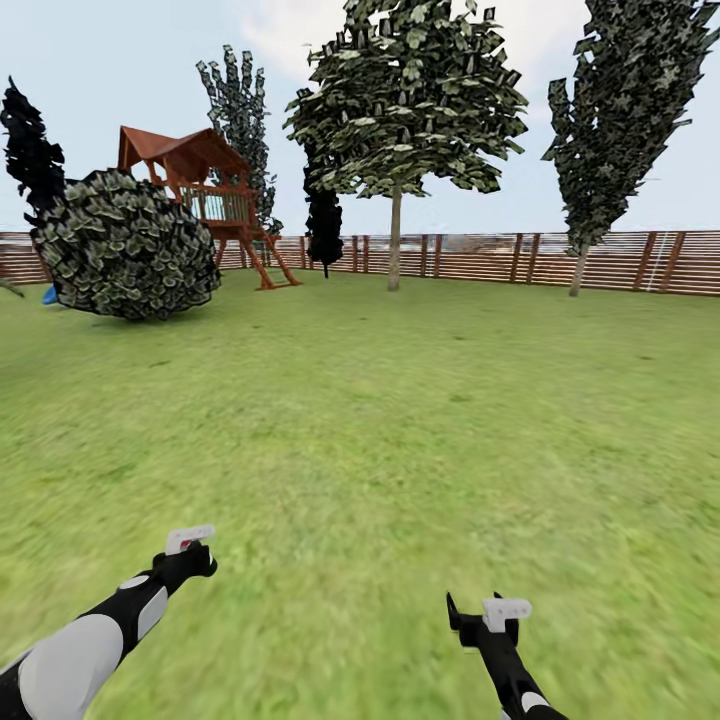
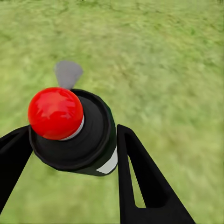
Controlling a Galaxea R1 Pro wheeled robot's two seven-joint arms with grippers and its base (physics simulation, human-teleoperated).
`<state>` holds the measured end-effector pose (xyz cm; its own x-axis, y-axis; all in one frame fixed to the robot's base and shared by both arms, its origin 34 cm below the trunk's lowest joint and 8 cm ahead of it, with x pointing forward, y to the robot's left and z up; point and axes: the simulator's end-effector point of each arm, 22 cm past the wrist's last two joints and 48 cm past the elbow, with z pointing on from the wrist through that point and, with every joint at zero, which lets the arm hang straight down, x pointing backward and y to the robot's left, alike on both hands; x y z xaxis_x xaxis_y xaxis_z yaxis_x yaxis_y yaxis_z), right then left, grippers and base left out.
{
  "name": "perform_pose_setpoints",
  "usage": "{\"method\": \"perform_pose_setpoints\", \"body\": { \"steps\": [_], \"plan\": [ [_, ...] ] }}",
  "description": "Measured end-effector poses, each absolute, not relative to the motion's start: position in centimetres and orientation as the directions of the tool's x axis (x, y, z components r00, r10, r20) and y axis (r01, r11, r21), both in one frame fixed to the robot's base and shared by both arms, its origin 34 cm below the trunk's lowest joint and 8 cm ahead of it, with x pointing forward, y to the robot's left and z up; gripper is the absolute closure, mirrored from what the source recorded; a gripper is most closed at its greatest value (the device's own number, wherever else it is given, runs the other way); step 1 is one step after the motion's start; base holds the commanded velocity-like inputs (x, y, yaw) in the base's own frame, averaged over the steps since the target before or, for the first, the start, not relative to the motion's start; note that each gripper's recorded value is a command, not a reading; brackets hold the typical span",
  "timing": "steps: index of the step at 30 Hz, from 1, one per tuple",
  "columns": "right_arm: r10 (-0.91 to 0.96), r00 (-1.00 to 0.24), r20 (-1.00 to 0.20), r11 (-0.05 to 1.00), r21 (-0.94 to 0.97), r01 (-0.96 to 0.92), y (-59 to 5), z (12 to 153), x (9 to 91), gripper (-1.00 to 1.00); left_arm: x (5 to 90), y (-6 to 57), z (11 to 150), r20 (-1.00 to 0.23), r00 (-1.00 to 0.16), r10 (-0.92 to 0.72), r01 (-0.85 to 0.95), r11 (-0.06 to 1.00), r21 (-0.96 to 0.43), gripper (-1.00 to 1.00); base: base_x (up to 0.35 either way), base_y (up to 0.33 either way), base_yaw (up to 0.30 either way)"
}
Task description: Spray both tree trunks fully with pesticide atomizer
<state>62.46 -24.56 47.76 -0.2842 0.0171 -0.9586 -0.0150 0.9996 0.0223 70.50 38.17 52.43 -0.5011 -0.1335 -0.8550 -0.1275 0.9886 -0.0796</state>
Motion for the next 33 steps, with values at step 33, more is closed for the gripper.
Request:
{"method": "perform_pose_setpoints", "body": {
  "steps": [33],
  "plan": [
    [0.018,-0.284,-0.959,1.000,0.023,-0.014,-24.56,47.76,62.46,-1.00,70.51,38.17,52.44,-0.855,-0.501,-0.133,-0.128,0.989,-0.080,1.00,0.338,0.000,0.000]
  ]
}}
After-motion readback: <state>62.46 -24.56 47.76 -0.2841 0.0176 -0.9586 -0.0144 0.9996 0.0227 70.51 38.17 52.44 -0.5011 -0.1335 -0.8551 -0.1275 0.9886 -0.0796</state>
